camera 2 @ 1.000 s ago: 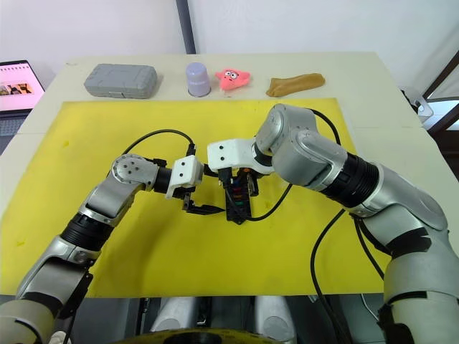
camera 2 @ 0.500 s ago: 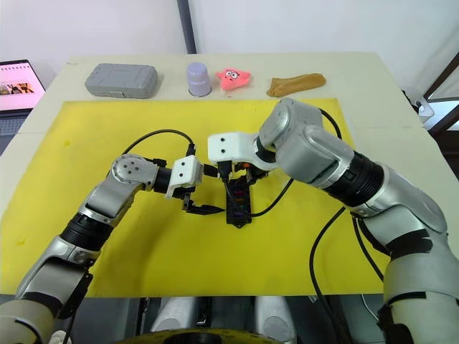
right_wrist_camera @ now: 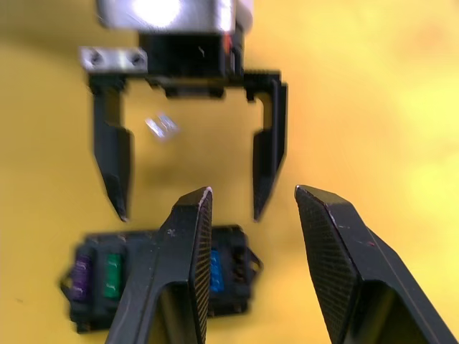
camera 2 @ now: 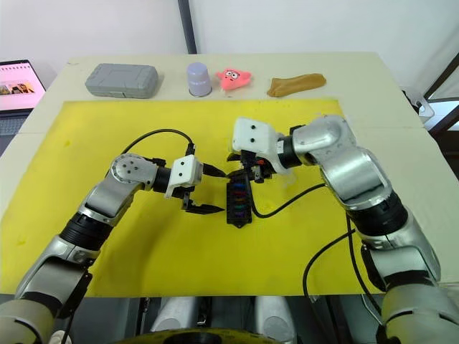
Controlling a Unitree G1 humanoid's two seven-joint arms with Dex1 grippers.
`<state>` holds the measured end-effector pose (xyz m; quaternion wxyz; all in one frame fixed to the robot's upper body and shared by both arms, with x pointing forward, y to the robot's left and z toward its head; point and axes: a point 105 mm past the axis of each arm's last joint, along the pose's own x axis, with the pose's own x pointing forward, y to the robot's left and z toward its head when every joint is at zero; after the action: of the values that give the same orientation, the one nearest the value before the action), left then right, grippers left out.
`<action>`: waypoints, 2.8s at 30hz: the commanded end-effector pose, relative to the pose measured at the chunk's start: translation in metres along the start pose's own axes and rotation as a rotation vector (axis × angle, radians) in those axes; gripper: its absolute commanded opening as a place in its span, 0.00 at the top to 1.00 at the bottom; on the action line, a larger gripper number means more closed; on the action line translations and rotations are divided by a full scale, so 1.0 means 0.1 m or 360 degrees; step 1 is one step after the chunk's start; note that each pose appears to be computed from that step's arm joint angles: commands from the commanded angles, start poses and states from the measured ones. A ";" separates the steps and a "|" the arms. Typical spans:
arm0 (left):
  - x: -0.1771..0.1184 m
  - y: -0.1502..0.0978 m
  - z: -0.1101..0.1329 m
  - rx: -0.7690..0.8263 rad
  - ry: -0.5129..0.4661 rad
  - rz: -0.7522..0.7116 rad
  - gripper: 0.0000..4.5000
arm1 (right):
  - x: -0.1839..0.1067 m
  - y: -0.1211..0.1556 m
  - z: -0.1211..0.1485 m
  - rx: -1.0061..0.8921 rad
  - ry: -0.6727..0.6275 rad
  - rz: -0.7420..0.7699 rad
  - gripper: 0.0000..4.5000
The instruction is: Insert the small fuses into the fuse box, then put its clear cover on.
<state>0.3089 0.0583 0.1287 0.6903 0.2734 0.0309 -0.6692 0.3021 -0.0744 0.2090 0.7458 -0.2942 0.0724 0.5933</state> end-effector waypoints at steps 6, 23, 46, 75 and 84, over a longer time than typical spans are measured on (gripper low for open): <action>-0.12 0.06 0.14 0.0021 -0.0063 0.0079 0.00 | -0.04 0.02 -0.08 0.0156 -0.0268 -0.0077 0.95; -0.14 -0.01 0.13 -0.0083 -0.0083 0.0054 0.00 | 0.08 0.19 -0.46 0.0389 -0.0260 0.0041 0.98; -0.13 -0.04 0.12 -0.0063 -0.0060 0.0034 0.00 | 0.14 0.16 -0.67 0.0422 -0.0158 0.0061 0.98; -0.12 -0.03 0.11 -0.0060 -0.0059 0.0055 0.00 | 0.21 0.14 -0.89 0.0336 0.0184 0.0127 0.98; -0.21 0.02 0.21 -0.0075 -0.0100 0.0080 0.00 | -0.02 -0.06 -0.29 0.0306 -0.0168 0.0023 0.98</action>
<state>0.3021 0.0686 0.1365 0.7136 0.2315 0.0483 -0.6594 0.3175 -0.0943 0.1619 0.7680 -0.1823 0.1348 0.5990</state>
